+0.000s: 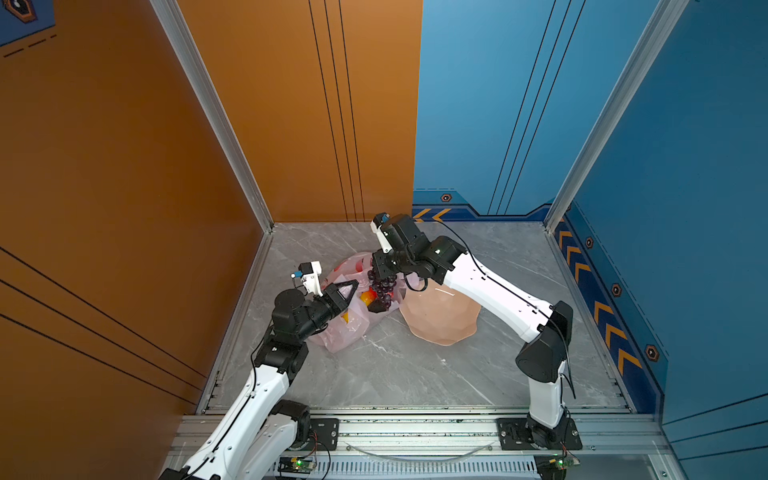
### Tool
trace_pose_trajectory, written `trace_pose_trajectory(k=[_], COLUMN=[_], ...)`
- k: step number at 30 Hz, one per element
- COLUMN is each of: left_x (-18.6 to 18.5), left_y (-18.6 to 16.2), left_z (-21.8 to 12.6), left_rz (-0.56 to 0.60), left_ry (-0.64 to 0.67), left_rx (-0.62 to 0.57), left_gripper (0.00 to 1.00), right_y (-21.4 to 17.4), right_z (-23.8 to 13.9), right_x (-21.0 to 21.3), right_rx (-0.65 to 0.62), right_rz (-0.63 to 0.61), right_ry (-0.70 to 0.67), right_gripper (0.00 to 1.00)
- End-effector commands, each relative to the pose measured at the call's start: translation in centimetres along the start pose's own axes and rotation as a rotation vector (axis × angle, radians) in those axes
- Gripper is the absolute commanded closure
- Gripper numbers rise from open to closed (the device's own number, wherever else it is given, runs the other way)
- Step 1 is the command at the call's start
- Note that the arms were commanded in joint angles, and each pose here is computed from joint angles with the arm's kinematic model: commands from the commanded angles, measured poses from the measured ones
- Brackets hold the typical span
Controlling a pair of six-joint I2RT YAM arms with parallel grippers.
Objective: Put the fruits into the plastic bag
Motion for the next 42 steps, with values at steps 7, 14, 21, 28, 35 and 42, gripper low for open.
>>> trace_pose_trajectory(k=[7,14,21,28,35,42], left_x=[-1.5,-1.4,-1.2,-1.2,-1.2,-0.9], left_y=[1.1,1.4,1.6,1.8,1.7,1.5], left_z=[0.0,-0.4,-0.7,-0.8,-0.9,-1.0], left_rz=[0.003,0.004,-0.002,-0.005,-0.005,-0.005], left_ry=[-0.048,-0.047,-0.046,-0.047,-0.048,-0.041], left_rx=[-0.041,-0.050,-0.060,-0.066,-0.060,-0.049], left_gripper=[1.00,1.00,1.00,1.00,1.00,1.00], right_y=[-2.0,-3.2,-1.8,1.2,0.2,-5.5], right_z=[4.6,6.4,4.7,0.6,-3.4,-3.0], right_x=[3.9,6.3,6.0,4.2,-1.8,-5.2], right_rx=[0.046,0.097,0.076,0.003,0.072,0.301], right_rz=[0.077,0.112,0.126,0.118,0.090,0.111], right_ry=[0.173,0.281,0.299,0.258,-0.029,-0.050], right_gripper=[1.00,0.68,0.32,0.22,0.00,0.00])
Point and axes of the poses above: each gripper's point midway between its finger pads, its own z axis out along the fingers, its own x axis along the line the jaws close on, y = z × x, the point moved 2 cm from there along -z, back along the fingers, and after that the axes turned 13 degrees about -z, right-handed, at the moved point
